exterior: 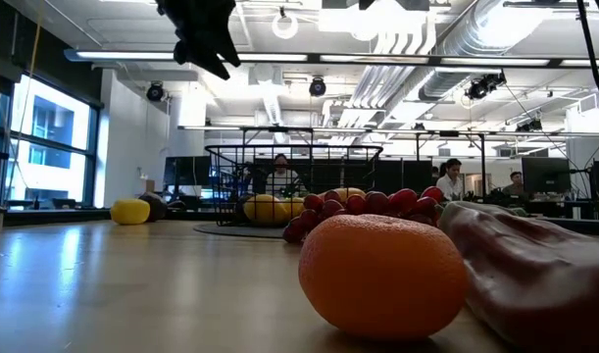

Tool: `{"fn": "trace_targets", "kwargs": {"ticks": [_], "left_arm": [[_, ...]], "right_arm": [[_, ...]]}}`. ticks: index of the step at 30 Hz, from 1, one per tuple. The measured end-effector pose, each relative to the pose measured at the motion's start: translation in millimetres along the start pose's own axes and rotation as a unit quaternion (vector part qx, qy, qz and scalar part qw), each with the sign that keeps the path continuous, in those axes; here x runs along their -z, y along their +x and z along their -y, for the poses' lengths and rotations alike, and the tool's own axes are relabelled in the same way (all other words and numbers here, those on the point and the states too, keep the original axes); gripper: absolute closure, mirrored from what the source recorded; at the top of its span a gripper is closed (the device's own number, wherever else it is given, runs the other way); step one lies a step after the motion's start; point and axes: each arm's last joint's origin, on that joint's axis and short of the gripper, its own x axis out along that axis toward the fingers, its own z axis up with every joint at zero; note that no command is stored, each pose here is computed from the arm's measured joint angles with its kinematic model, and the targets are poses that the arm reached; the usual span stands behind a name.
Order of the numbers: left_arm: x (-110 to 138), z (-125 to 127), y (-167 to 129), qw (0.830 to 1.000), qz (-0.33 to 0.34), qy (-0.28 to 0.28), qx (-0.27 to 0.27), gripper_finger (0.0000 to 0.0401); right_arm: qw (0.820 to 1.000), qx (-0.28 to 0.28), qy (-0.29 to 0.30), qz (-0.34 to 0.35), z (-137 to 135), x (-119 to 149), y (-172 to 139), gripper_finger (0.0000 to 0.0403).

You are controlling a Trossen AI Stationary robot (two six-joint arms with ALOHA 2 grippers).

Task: Build produce basket
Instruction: Put the orange into the black wire basket

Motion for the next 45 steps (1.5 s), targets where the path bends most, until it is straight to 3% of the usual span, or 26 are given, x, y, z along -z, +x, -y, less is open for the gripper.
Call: {"fn": "trace_targets", "kwargs": {"ticks": [11, 24, 28, 40, 45], "left_arm": [[13, 22, -12, 0.998, -0.037, 0.053, 0.026, 0.0137], [36, 25, -19, 0.977, -0.133, 0.147, -0.073, 0.0137], [40, 23, -20, 0.971, -0.153, 0.155, -0.101, 0.0137], [42, 22, -21, 0.969, -0.167, 0.151, -0.103, 0.0137], [43, 22, -21, 0.969, -0.169, 0.147, -0.103, 0.0137]], "right_arm": [[0.994, -0.009, -0.096, -0.049, -47, 43, 43, 0.0153], [0.981, -0.079, -0.173, -0.026, -96, 92, 98, 0.0153], [0.979, -0.094, -0.179, 0.006, -108, 105, 112, 0.0153], [0.97, -0.125, -0.203, 0.049, -119, 146, 158, 0.0153], [0.962, -0.163, -0.205, 0.073, -121, 159, 177, 0.0153]]}}
